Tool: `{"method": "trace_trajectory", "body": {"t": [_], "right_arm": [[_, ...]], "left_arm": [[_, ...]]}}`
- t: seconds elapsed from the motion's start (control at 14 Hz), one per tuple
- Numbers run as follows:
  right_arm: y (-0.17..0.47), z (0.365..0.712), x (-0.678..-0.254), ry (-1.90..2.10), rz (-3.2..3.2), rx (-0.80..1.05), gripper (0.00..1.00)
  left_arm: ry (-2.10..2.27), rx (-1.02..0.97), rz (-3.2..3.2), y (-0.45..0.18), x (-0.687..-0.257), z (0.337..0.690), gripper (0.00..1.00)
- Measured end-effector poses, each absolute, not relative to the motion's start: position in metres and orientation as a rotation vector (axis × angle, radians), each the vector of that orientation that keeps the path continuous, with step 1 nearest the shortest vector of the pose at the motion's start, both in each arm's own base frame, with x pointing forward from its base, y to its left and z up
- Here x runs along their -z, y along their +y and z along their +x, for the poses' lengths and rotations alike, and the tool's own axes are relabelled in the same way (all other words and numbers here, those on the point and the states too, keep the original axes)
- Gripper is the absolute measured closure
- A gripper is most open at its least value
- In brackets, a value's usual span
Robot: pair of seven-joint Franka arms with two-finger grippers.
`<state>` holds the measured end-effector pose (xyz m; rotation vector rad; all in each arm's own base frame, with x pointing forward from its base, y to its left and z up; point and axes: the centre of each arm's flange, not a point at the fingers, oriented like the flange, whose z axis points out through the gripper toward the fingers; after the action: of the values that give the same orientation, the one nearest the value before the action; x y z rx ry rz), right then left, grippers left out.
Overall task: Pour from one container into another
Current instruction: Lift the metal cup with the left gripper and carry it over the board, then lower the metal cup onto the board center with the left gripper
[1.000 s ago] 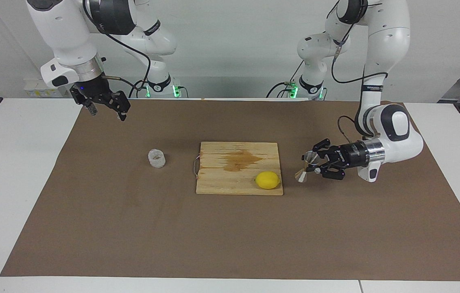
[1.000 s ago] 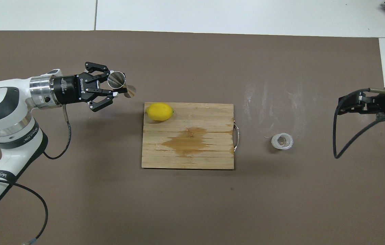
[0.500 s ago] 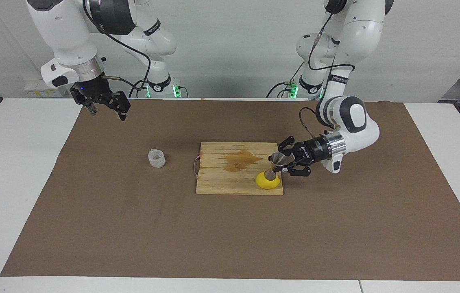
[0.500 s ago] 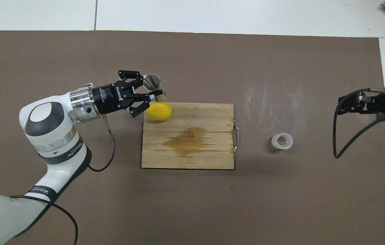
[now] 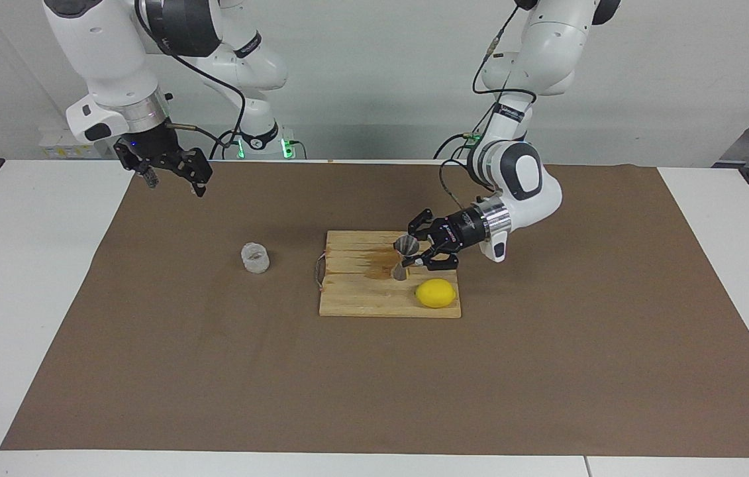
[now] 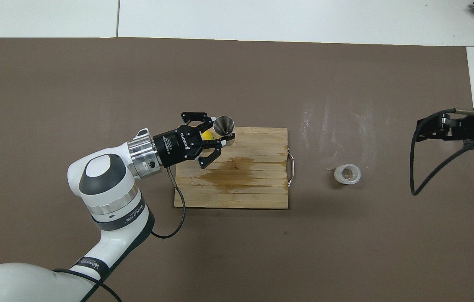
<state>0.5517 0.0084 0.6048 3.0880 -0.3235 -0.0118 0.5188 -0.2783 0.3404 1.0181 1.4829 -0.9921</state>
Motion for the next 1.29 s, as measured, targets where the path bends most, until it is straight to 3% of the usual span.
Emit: {"method": "trace_trajectory", "body": {"t": [1.29], "right_arm": [[0.008,0.552,-0.605,-0.324,3.088,0.012,0.00]], "left_arm": [[1.416,0.927,1.097,-0.309,-0.269,0.437,0.59]]}}
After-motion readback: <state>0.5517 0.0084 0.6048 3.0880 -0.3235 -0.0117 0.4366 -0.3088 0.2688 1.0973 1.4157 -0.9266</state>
